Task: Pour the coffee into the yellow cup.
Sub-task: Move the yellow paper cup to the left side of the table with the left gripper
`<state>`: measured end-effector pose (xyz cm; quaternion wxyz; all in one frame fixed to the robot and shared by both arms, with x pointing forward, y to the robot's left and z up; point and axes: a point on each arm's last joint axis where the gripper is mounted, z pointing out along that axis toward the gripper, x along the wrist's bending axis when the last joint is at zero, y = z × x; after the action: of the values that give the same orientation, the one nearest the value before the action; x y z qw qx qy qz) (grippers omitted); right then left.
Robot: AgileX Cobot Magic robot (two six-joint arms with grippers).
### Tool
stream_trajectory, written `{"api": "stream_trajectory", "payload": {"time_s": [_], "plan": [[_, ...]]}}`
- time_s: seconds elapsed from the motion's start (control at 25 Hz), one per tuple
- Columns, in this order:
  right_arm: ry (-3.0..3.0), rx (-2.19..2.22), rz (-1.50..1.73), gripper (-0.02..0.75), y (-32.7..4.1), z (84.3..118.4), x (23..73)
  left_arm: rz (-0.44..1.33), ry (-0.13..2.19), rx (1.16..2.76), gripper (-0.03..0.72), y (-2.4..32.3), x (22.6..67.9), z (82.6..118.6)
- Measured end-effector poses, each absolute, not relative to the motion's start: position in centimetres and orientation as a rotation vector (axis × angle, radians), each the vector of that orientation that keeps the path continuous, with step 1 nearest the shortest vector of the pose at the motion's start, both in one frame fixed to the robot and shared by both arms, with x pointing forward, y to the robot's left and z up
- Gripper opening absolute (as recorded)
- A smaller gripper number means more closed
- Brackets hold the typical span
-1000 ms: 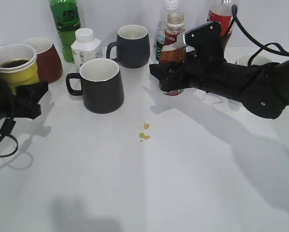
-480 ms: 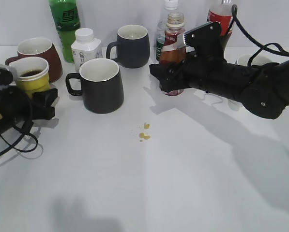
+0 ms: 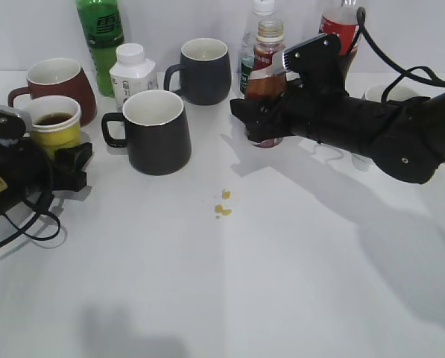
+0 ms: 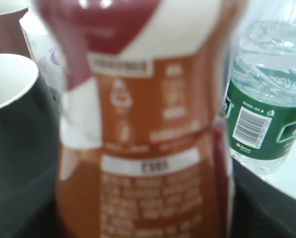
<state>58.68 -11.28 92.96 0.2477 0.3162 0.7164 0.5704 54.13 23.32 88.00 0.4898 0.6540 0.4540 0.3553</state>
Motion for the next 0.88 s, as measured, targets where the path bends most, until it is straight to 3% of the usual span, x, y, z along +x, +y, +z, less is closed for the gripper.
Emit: {"api": "stream_trajectory", "payload": {"time_s": [0.44, 0.88], "plan": [[1.954, 0.848, 1.549, 0.502, -11.3, 93.0, 58.7, 0.87, 1.094, 1.582, 0.585, 23.3, 54.2, 88.1], [1.938, 0.835, 1.6, 0.502, -11.0, 91.4, 58.8, 0.87, 1.114, 1.57, 0.593, 23.8, 51.8, 88.4]]}}
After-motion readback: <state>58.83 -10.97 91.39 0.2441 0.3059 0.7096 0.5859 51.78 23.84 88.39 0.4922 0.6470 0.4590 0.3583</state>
